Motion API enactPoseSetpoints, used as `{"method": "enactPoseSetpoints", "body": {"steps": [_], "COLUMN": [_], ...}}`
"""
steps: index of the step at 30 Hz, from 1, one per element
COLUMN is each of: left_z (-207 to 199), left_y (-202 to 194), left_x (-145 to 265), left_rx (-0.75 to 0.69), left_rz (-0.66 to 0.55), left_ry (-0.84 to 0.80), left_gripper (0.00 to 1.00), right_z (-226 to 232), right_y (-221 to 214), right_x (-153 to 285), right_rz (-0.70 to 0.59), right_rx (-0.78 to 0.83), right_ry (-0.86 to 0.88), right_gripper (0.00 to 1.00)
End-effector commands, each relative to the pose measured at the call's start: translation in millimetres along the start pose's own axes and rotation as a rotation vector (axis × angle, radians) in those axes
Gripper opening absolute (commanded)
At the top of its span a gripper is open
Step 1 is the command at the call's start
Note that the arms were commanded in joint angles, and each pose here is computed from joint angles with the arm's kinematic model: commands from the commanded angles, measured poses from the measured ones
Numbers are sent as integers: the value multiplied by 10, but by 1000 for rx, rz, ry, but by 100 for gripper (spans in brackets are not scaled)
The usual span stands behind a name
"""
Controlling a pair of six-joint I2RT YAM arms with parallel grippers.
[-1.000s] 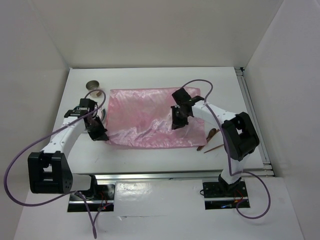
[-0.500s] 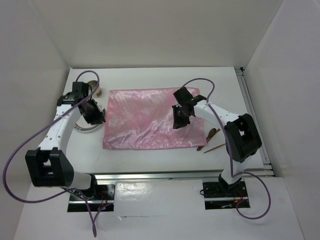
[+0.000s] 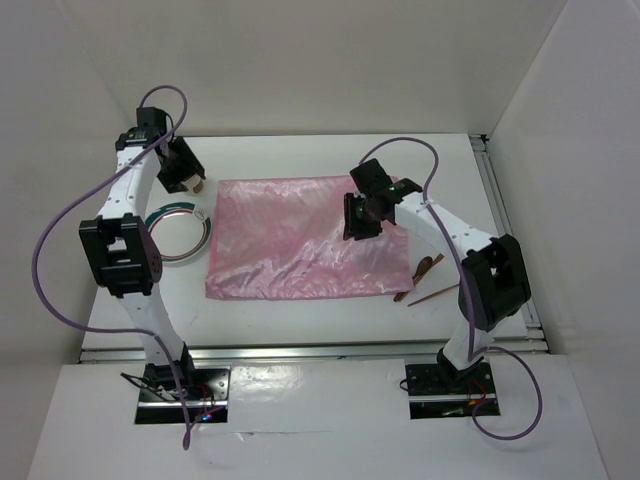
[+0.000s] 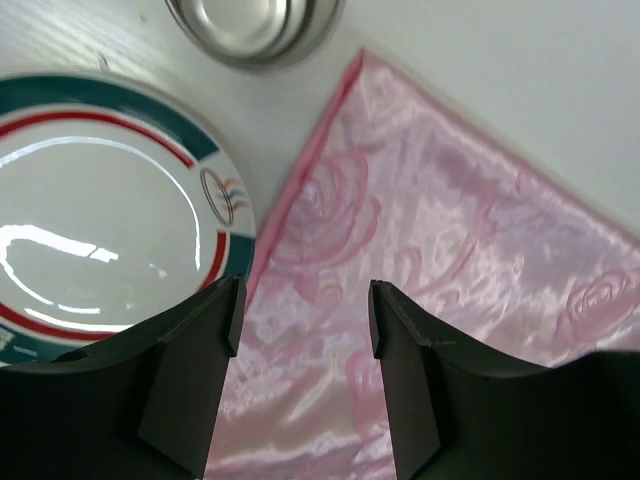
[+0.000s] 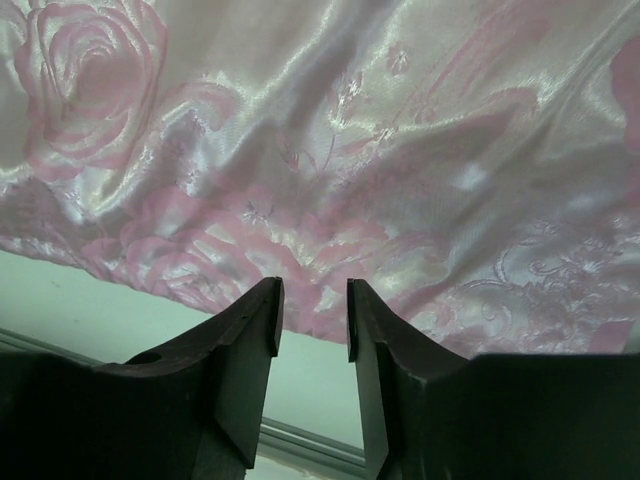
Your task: Set the dinner table for one person
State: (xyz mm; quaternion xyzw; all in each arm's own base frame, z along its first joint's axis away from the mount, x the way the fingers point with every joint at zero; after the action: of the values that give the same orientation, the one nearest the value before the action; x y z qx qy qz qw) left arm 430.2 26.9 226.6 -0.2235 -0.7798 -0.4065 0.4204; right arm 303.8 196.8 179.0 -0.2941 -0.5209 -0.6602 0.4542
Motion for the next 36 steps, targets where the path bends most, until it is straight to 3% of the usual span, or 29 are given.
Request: {"method": "enactPoseSetpoints", "body": {"steps": [1, 6, 11, 15, 18, 22, 36], "left_z": [-19, -6, 62, 160, 201, 206, 388], "left_y": [229, 333, 237, 209, 255, 402, 679], "left_x": [-50, -66, -10, 114, 150, -7, -651], "left_rx": [11, 9, -11, -29, -37, -19, 89], "left_rz": [-40, -53, -67, -127, -167, -156, -139], "left_ry": [15, 29, 37, 90, 130, 154, 201], "left_gripper": [69, 69, 72, 77, 90, 92, 79], "right_z": [17, -1, -30, -7, -7, -36, -51], "right_y": [176, 261, 351, 404, 426, 452, 490], "right_x": [228, 228, 212, 249, 247, 214, 159], "right_rz": [-78, -107, -133, -153, -167, -170, -142], "right_rx": [18, 10, -14, -24, -24, -31, -39], "right_ry": [-14, -29, -27, -26, -29, -33, -43], "right_gripper": [44, 60, 83, 92, 92, 93, 93]}}
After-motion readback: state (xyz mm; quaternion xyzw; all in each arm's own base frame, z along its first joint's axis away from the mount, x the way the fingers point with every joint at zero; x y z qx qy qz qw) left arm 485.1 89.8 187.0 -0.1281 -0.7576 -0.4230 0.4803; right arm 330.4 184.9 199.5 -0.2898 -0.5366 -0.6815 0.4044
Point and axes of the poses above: each gripper's point midway between its finger pads, its own x axis back along the fingers, its own z axis along the line the jaws close on, y = z × x, the point moved 7 cm from there along x, back along the fingers, and after that the axes turned 2 degrees about -x, right-handed, at the moved point
